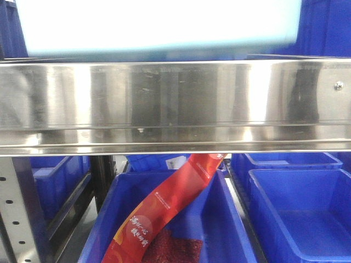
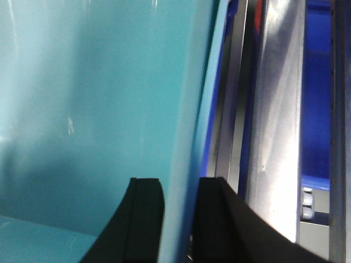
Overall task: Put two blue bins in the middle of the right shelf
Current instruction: 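Push the teal bin onto the upper shelf rollers with both grippers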
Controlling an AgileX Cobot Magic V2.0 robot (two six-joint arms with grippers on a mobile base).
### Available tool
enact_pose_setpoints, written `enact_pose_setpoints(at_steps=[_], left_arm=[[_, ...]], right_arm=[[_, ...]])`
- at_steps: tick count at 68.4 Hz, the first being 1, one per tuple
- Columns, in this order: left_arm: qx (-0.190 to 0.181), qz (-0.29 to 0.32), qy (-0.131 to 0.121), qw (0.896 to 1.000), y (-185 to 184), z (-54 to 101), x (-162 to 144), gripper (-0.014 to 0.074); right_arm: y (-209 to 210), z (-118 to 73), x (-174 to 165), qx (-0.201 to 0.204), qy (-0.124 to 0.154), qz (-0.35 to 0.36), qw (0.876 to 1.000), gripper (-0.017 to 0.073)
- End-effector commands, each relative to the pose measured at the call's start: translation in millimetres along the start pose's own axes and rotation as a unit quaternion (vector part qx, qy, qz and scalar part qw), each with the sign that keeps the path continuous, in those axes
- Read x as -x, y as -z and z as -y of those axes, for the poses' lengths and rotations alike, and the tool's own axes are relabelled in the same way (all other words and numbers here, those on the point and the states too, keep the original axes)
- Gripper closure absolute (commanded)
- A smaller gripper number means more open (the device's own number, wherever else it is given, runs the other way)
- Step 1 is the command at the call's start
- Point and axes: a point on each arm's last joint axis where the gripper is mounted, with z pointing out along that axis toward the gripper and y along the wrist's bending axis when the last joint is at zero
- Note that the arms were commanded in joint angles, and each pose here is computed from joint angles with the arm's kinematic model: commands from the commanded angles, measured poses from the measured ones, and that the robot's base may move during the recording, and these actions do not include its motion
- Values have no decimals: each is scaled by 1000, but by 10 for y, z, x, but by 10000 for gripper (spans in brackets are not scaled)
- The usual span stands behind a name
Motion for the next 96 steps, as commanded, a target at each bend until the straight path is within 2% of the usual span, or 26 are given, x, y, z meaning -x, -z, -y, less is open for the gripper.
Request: enact_pose_setpoints(at_steps=[1,10,14,18,25,35,39,43,61,66,70,73,78,88,91,96], left_arm=[[-15,31,-6,999,22,45,71,704],[-9,22,-8,1000,-74,34,78,671],[-7,21,-9,1000,-84,31,79,614],[-7,21,-9,1000,-84,31,79,519],[-7,21,-9,1000,-84,31,79,347],[-7,20,-9,1000,-84,31,77,92],[-7,22,-9,1000,-66,31,76,23],[-8,28,-9,1000,-13,32,72,-14],[-18,106,-11,994,587,36,1,-3],[-19,136,-13,990,794,31,-40,22],[-13,158,-17,987,922,16,-63,63],[-9,176,-20,984,1042,4,-95,116],[5,197,-26,980,1192,-26,-141,258],[22,225,-30,974,1421,-77,-246,603],[27,230,-32,972,1448,-89,-277,705],[36,240,-34,970,1463,-114,-340,704]], right_arm=[[4,10,77,-6,16,39,999,715],[-37,17,96,-10,18,43,999,715],[-36,25,97,-15,20,43,999,707],[-37,30,93,-17,21,41,999,658],[-37,33,86,-19,21,37,999,476],[-29,32,85,-18,21,37,999,65],[-10,36,84,-20,20,40,999,-21],[34,36,79,-20,21,45,999,-9],[493,19,50,-13,25,107,994,4],[657,21,25,-13,27,131,991,50],[802,36,-6,-19,31,150,988,130],[876,46,-26,-24,34,159,986,191],[1034,82,-69,-42,41,180,982,379],[1230,124,-140,-57,35,212,975,719],[1255,137,-164,-62,36,220,973,722],[1260,161,-225,-67,41,227,971,721]])
